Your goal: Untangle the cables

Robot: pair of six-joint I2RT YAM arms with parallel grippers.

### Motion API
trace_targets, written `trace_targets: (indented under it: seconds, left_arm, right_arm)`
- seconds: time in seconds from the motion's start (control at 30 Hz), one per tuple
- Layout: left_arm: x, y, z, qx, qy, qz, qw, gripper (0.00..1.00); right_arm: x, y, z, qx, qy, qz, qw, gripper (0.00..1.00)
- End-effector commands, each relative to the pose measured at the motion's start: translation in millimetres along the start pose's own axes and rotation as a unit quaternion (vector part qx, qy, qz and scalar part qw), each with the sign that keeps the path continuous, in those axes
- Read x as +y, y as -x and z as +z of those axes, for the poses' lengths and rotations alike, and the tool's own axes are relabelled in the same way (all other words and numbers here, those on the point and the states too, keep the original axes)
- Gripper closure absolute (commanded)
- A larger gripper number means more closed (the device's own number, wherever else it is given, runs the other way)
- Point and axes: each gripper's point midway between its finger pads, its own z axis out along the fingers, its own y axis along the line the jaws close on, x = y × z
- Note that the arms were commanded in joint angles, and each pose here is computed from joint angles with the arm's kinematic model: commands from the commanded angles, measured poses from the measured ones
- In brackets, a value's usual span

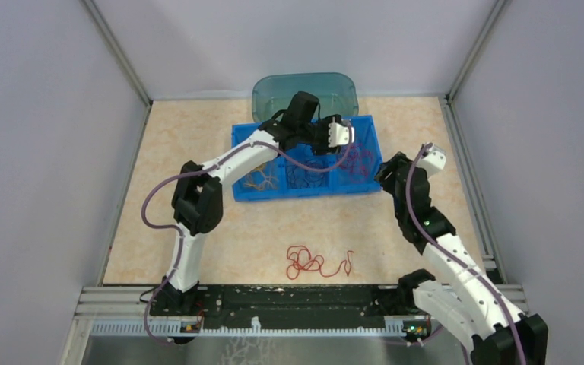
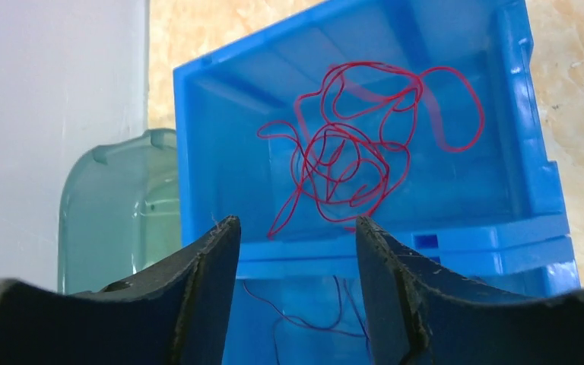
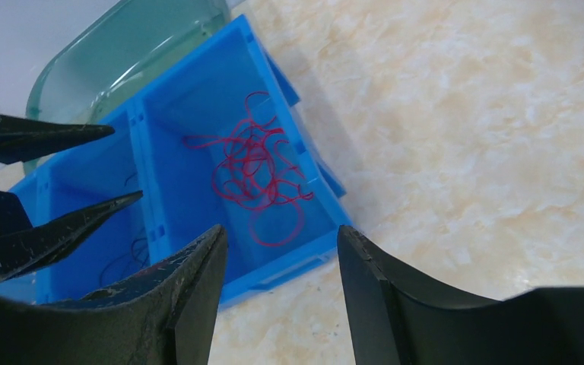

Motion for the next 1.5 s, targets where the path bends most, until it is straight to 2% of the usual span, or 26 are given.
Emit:
trace_targets:
  seconds: [0.0,0.1,0.17,0.23,0.27,0.37,0.47,0.63,0.77,0.9,1.0,1.1,1.3,1.47]
  left_arm:
    - [15,17,-29,0.003,0.002,-0.012,1.000,0.35]
    - [12,22,-38,-0.002,-0.010,-0.017,1.000,0.30]
    - [17,29,-49,-0.006,-0.009,-0.026,1.000,0.19]
    - [28,39,-66,-0.012,0.000,-0.052,0.999,0.04]
    - [33,43,-78,-0.016,0.005,-0.068,0.998,0.01]
    - [49,50,-120,-0.019,0.028,-0.118,0.992,0.01]
    - [59,50,-167,-0.013,0.055,-0.161,0.985,0.01]
    - [67,43,-239,-0.022,0.102,-0.228,0.968,0.01]
    - [68,31,-282,-0.013,0.150,-0.255,0.955,0.01]
    - [68,24,-313,-0.004,0.187,-0.272,0.944,0.01]
    - [68,18,-330,-0.002,0.213,-0.279,0.936,0.01]
    - [64,11,-336,0.005,0.226,-0.280,0.933,0.01]
    - [52,16,-338,0.002,0.214,-0.290,0.933,0.01]
    - [50,10,-340,0.011,0.224,-0.276,0.935,0.01]
  right_arm:
    - [46,23,7,-0.001,0.078,0.027,0.997,0.44]
    - [62,17,20,0.018,0.094,0.029,0.995,0.44]
    - [68,12,31,0.027,0.095,0.028,0.995,0.46]
    - [73,6,41,0.038,0.097,0.026,0.994,0.51]
    - [73,0,47,0.044,0.094,0.023,0.994,0.53]
    - [71,-22,64,0.070,0.083,0.009,0.994,0.58]
    - [72,-36,68,0.089,0.092,-0.008,0.992,0.58]
    - [96,-32,27,0.080,0.166,-0.061,0.981,0.44]
    - [126,-71,-25,0.145,0.270,-0.114,0.945,0.41]
    - [146,-136,-94,0.242,0.376,-0.182,0.876,0.36]
    - [147,-185,-142,0.304,0.434,-0.241,0.813,0.34]
    - [137,-223,-168,0.351,0.450,-0.280,0.772,0.31]
    - [117,-269,-167,0.396,0.417,-0.320,0.753,0.31]
    - [115,-294,-163,0.416,0.402,-0.338,0.742,0.42]
